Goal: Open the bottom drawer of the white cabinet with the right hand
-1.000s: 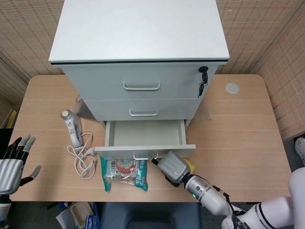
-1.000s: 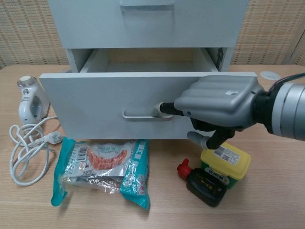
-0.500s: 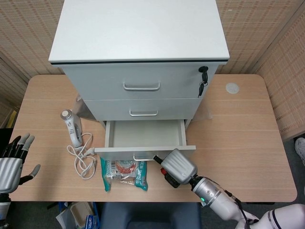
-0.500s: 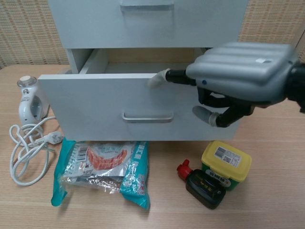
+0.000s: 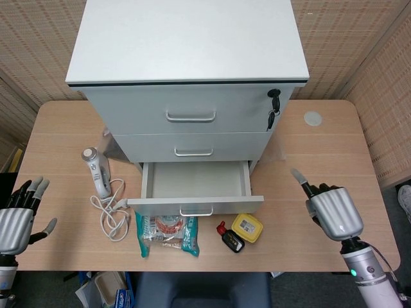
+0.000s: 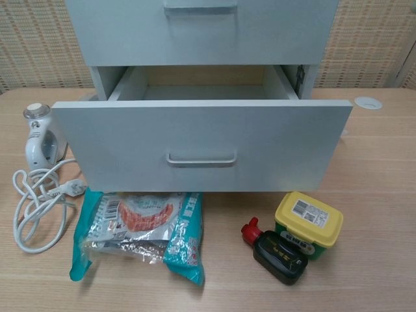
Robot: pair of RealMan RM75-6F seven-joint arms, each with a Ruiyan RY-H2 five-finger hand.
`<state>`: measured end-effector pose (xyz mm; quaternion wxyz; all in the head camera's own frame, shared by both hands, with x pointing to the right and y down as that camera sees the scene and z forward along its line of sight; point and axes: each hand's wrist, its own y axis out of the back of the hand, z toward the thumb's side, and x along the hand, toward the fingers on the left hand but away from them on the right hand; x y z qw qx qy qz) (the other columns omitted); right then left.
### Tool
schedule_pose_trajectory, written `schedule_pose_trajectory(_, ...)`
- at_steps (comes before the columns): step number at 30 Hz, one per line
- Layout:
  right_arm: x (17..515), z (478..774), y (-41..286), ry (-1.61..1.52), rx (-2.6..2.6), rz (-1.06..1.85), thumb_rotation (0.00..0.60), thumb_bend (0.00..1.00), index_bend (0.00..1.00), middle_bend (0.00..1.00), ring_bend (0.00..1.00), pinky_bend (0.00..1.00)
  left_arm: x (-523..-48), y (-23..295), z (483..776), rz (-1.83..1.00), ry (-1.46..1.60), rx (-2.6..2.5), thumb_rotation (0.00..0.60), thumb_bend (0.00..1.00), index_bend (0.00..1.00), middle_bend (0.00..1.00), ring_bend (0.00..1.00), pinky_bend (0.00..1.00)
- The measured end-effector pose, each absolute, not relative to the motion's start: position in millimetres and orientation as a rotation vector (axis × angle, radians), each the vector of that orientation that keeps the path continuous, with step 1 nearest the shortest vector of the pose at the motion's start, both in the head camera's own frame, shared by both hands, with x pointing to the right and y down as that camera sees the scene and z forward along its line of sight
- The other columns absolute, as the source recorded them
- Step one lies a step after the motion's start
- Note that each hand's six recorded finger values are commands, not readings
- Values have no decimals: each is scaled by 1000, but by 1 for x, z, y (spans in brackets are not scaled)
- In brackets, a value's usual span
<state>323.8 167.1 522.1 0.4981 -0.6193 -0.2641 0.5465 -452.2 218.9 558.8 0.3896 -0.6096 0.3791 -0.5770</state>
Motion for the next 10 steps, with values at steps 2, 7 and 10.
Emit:
schedule_pose_trajectory(2, 346, 523, 171, -666, -1478, 1378, 600, 287, 63, 308, 263, 444, -450, 219, 559, -1459, 967, -1547, 600, 269, 0, 0, 0, 143)
schedule_pose_trajectory(7, 386, 526, 182, -726, -1440, 1454, 600, 219, 17, 142, 95, 247, -445, 224, 561, -1452, 968, -1545, 600, 269, 0, 0, 0, 141)
schedule_pose_trajectory(10, 404, 528, 192, -760, -1418, 1486, 600, 218, 16, 137, 90, 241, -443, 226, 562, -1453, 965, -1547, 600, 269, 0, 0, 0, 141)
